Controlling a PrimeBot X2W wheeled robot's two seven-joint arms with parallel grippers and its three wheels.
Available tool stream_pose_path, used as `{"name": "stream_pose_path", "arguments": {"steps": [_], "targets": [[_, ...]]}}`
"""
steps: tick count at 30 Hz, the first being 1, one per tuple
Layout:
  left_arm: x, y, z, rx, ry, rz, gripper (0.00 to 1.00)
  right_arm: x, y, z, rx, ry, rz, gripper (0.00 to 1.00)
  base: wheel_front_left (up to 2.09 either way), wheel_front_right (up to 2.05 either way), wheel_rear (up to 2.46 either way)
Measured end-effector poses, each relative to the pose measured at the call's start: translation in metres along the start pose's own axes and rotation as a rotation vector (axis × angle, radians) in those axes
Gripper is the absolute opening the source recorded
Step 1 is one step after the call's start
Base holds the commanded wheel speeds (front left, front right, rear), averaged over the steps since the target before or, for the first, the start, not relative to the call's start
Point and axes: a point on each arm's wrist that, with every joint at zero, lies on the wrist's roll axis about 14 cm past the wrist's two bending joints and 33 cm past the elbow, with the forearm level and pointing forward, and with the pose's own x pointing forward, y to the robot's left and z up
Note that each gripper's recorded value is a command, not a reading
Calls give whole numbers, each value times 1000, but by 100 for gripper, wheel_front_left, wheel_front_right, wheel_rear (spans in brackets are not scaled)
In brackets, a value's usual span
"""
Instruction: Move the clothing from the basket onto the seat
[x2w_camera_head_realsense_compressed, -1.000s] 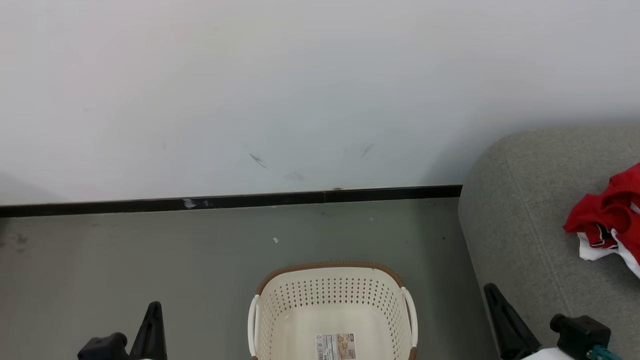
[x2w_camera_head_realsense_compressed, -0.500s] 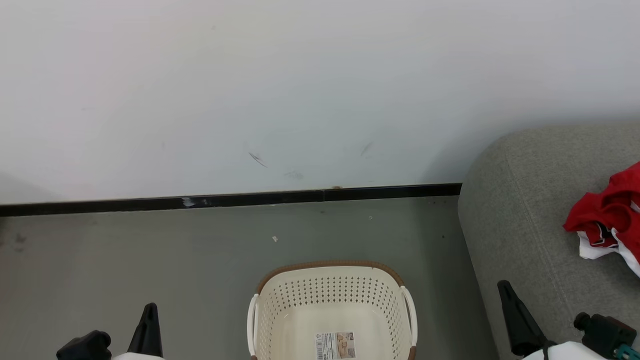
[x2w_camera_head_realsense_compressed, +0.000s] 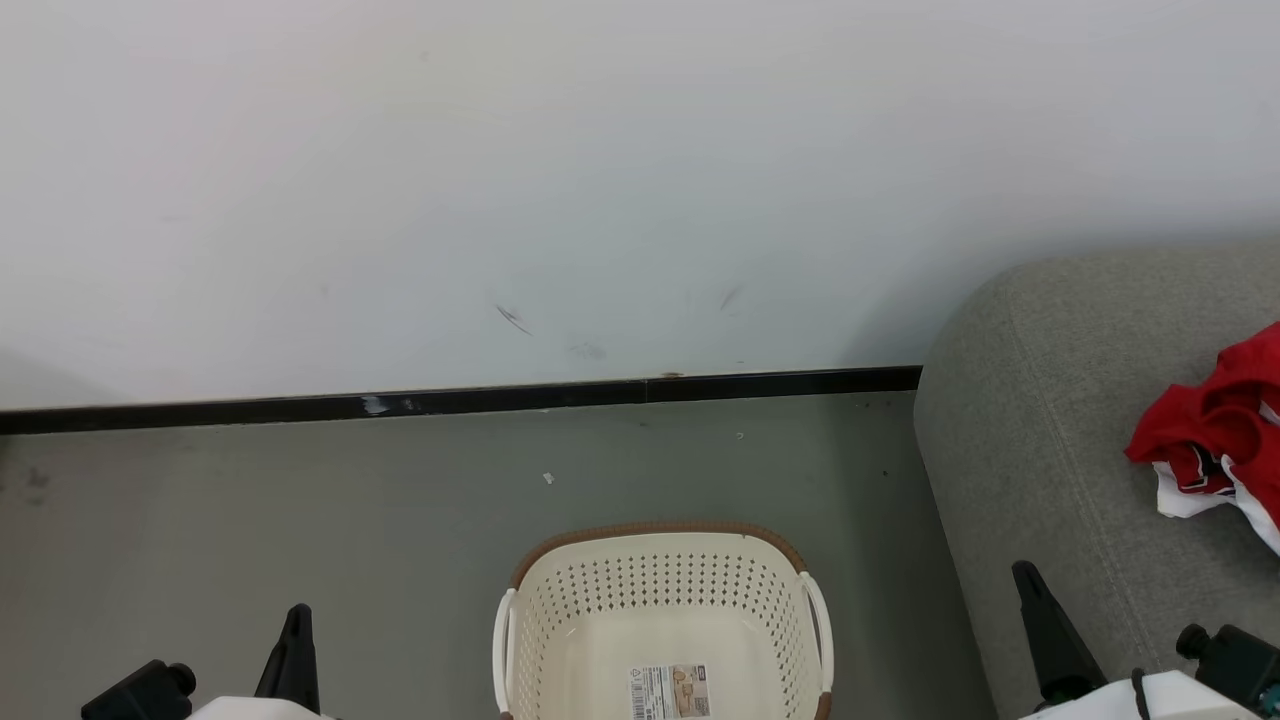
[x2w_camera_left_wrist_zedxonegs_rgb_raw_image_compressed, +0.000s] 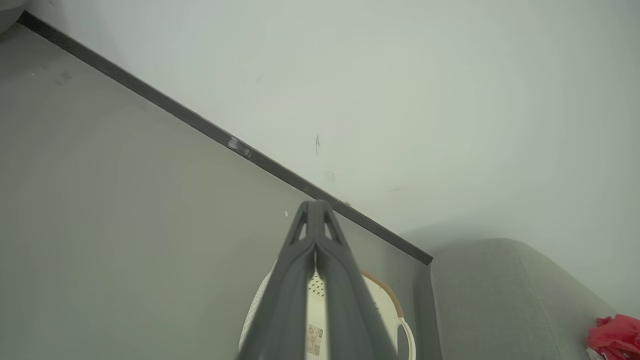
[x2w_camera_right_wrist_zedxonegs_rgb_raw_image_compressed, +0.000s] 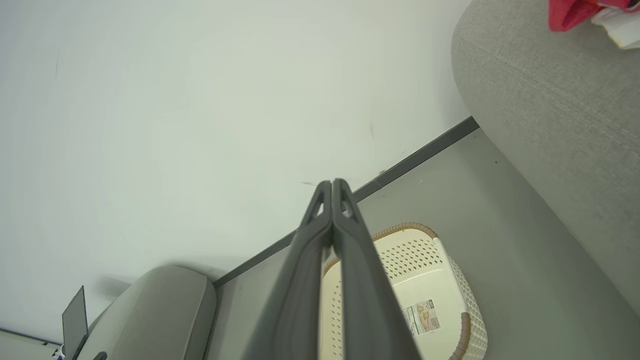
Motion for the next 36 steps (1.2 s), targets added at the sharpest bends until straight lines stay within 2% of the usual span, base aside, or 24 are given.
{"name": "stream_pose_path", "arguments": {"steps": [36], "targets": [[11,-15,9,-504,64,-91,0,21,-13,11,524,11,-53,0,0,0,0]]}}
